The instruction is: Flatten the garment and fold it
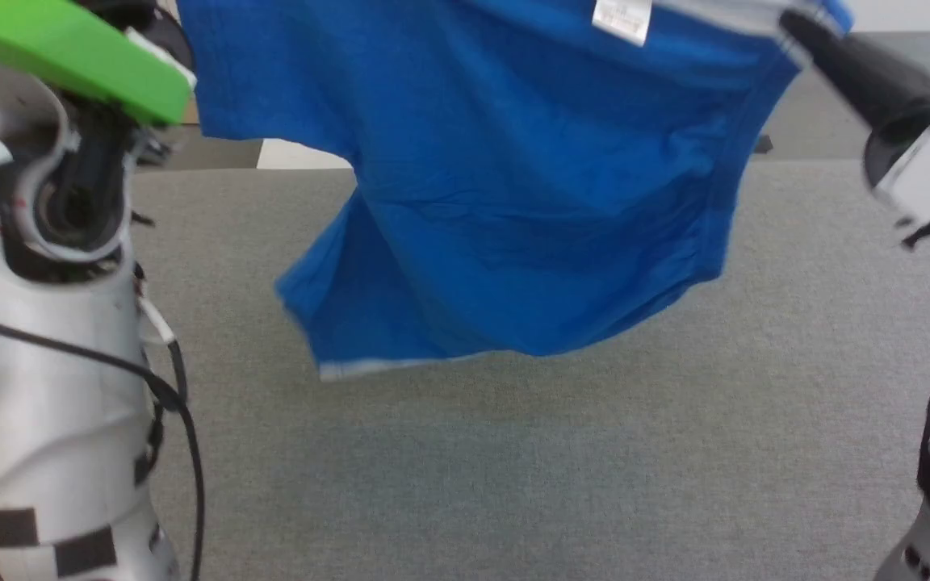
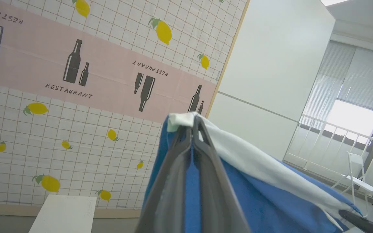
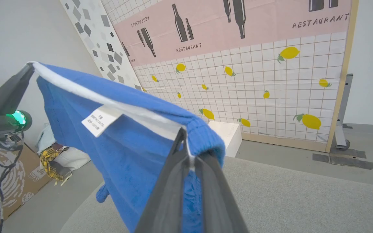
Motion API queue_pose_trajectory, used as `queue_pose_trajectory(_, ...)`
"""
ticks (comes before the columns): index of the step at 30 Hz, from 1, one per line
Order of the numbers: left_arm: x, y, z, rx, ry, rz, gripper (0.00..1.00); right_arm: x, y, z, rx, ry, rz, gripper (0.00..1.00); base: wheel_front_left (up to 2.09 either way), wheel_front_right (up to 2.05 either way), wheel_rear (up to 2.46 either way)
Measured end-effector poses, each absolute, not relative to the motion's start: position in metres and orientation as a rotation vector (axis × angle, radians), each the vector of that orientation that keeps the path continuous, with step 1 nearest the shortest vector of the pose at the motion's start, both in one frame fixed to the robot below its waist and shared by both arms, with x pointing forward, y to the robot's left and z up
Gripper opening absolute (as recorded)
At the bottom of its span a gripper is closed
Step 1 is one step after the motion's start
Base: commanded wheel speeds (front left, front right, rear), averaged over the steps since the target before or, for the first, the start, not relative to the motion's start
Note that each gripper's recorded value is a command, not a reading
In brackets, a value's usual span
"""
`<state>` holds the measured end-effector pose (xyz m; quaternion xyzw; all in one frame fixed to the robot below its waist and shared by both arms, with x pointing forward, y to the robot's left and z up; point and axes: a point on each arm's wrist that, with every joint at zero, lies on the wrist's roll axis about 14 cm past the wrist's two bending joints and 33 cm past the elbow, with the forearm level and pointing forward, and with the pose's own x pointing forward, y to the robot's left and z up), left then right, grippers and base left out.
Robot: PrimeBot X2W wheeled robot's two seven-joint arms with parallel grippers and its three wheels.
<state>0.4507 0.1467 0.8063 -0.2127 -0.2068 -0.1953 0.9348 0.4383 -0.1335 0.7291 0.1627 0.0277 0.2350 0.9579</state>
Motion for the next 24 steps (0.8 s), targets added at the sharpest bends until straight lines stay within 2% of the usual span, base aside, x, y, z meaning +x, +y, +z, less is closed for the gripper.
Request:
queue_pose_trajectory(6, 0.488, 0.154, 0.797, -0.401, -0.320, -0.351, 0.00, 0.466, -0.138, 0.737, 0.388, 0.125, 0.503, 0.00, 0.00, 0.00, 0.00)
queue_pose_trajectory(9, 0.512, 0.158, 0.789, -0.360, -0.276, -0.320, 0.00, 0.489, -0.135, 0.736, 0.389, 0.159, 0.502, 0.00, 0.00, 0.00, 0.00)
queue_pose_trajectory(10, 0.531, 0.163, 0.783, -0.323, -0.252, -0.289, 0.00, 0.508, -0.132, 0.733, 0.364, 0.178, 0.482, 0.00, 0.00, 0.00, 0.00)
queue_pose_trajectory(19, 0.609, 0.185, 0.762, -0.256, -0.257, -0.177, 0.00, 0.588, -0.120, 0.742, 0.232, 0.050, 0.383, 0.00, 0.00, 0.00, 0.00)
queue_pose_trajectory(24, 0.646, 0.186, 0.710, -0.258, -0.192, -0.157, 0.00, 0.625, -0.120, 0.707, 0.181, 0.056, 0.330, 0.00, 0.00, 0.00, 0.00)
